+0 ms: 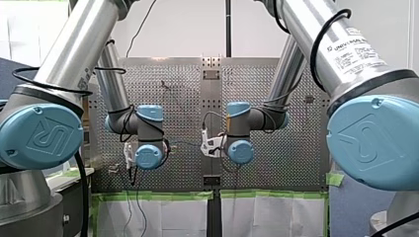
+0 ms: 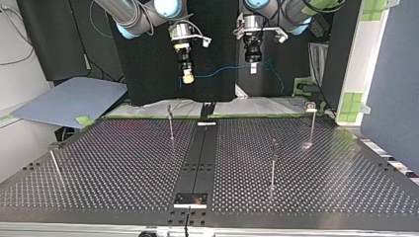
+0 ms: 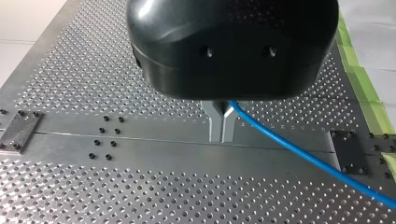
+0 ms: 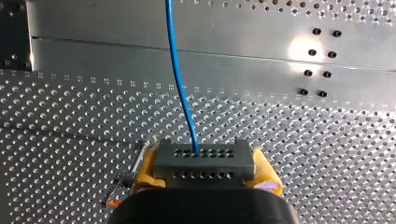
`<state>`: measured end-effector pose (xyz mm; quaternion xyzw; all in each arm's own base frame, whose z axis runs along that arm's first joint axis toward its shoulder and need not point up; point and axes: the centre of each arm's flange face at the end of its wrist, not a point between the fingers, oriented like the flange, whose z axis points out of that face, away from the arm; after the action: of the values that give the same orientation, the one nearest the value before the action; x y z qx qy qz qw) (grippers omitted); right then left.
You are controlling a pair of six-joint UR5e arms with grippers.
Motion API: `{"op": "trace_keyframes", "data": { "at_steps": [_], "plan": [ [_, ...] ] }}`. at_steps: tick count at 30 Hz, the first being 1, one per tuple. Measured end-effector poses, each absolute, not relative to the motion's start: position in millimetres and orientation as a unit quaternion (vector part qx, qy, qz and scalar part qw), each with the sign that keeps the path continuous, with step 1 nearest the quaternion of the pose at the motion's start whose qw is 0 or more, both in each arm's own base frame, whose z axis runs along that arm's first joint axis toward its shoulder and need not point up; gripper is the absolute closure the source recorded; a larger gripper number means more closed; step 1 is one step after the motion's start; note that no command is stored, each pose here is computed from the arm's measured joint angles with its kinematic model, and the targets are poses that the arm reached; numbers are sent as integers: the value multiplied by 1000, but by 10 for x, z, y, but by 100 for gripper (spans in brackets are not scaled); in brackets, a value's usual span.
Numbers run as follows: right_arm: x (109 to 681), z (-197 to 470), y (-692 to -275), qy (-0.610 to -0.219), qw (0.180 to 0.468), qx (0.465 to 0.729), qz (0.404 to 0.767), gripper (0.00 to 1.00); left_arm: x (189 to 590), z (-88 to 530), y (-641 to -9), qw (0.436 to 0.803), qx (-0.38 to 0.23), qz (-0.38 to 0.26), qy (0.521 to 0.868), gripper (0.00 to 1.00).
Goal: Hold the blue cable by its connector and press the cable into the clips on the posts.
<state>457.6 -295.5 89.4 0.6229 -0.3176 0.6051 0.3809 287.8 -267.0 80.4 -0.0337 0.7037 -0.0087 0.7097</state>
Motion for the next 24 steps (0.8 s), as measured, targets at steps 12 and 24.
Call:
{"op": "trace_keyframes", "data": {
  "at_steps": [12, 24],
  "plan": [
    [4557, 761, -2969, -320, 381, 638, 588, 100, 2898, 574, -2526, 687, -34, 25, 726, 100],
    [4464, 339, -2886, -328, 368, 679, 544, 100, 2829, 303, -2473, 663, -22, 40, 747, 100]
  ]
}}
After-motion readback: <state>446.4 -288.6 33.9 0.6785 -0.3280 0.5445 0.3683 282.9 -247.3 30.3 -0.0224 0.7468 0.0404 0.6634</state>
